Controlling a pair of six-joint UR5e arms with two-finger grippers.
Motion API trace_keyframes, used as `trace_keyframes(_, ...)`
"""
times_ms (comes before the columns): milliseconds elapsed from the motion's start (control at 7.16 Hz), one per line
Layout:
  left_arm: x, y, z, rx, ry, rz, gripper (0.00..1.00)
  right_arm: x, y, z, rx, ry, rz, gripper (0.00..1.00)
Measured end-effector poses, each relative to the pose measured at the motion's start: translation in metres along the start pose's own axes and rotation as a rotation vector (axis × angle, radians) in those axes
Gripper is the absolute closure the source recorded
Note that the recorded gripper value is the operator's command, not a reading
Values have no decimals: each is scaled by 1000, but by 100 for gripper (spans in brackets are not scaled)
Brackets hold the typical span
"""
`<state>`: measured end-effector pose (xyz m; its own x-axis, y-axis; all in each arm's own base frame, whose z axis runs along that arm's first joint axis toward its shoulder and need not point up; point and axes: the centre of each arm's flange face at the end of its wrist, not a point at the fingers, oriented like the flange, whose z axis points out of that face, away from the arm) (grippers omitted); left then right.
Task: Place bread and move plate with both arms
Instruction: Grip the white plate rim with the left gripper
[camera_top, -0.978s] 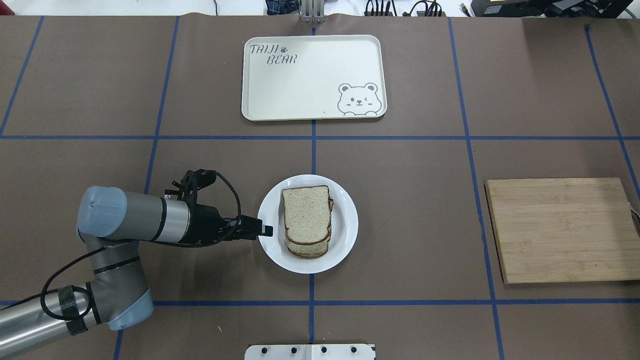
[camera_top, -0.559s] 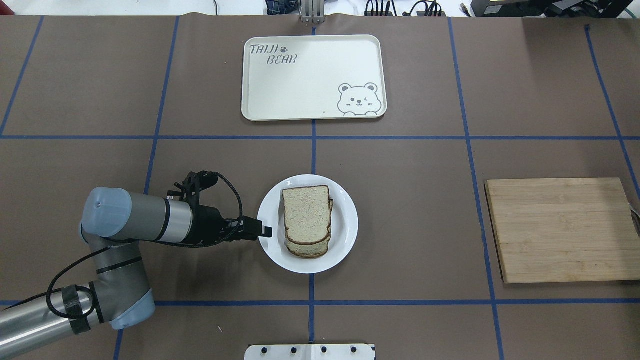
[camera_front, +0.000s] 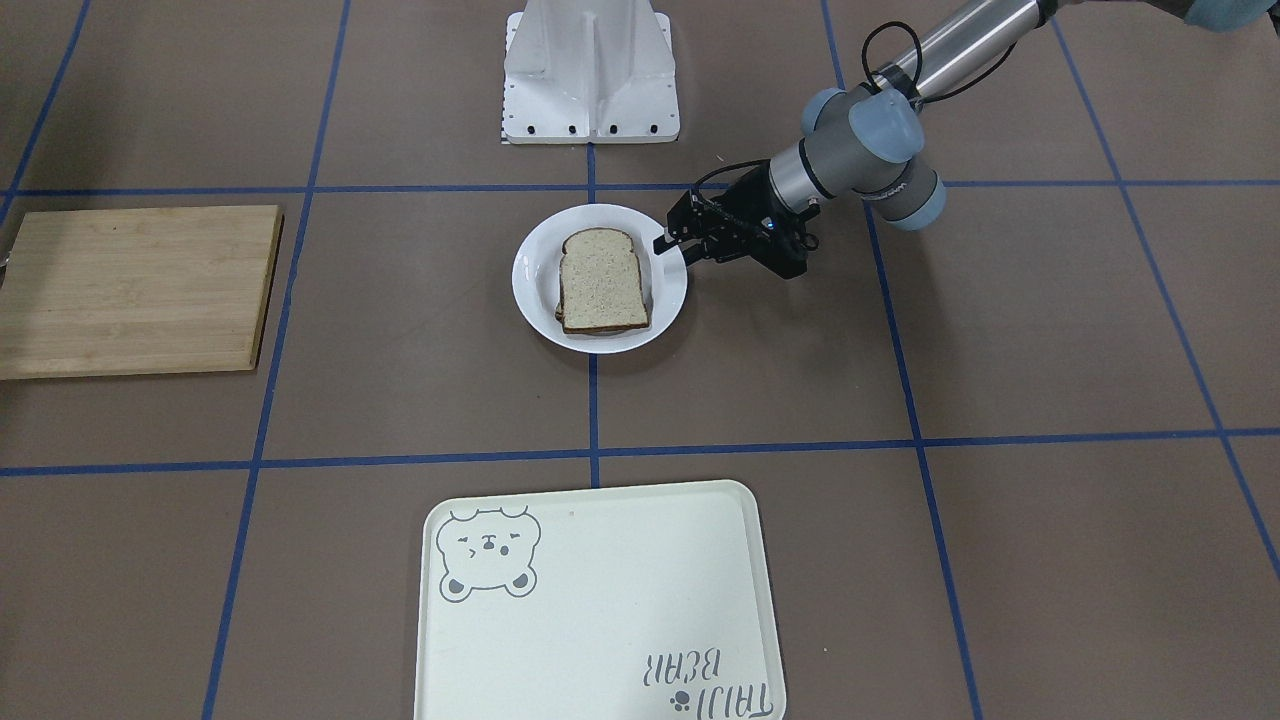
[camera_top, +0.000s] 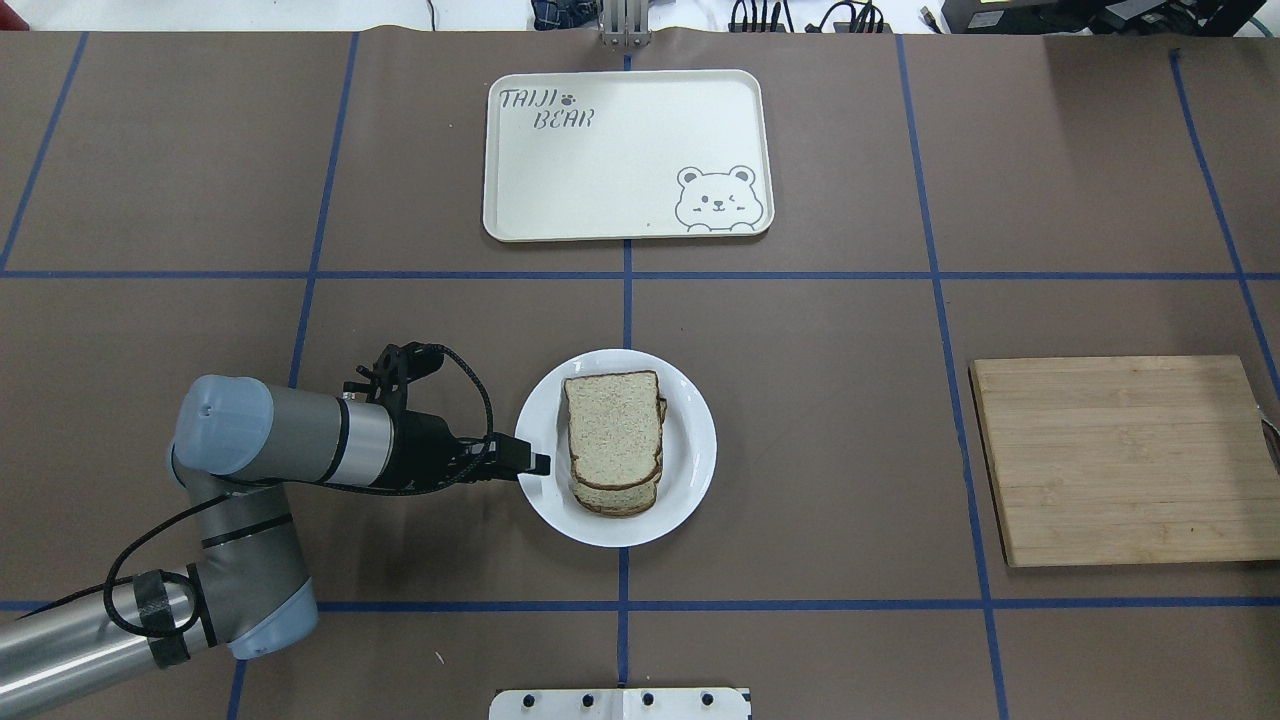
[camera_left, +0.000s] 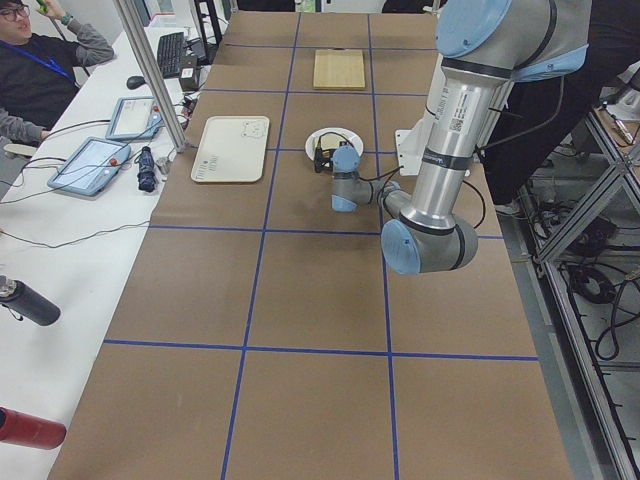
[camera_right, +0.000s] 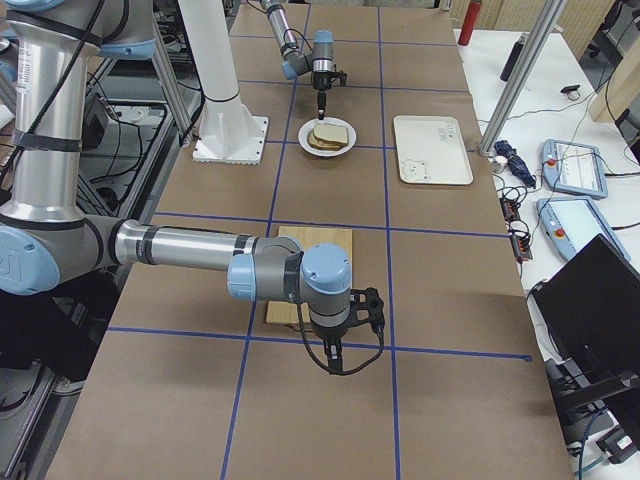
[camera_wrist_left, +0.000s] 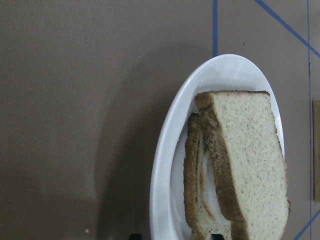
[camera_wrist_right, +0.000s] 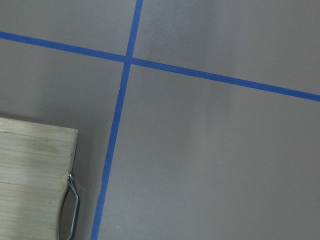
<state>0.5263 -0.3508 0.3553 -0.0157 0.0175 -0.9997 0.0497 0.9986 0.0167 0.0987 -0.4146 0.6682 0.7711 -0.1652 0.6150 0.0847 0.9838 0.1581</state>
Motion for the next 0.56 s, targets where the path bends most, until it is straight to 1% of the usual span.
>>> trace_keyframes(279, 1, 9, 10, 6, 4, 1, 55, 0, 0, 0, 0, 1, 0, 0)
trace_keyframes(419, 1, 10, 12, 6, 5, 1, 60, 0, 0, 0, -1, 0, 1, 0)
trace_keyframes(559, 0, 11, 14, 5, 7, 2, 77, 0, 0, 0, -1, 0, 1, 0)
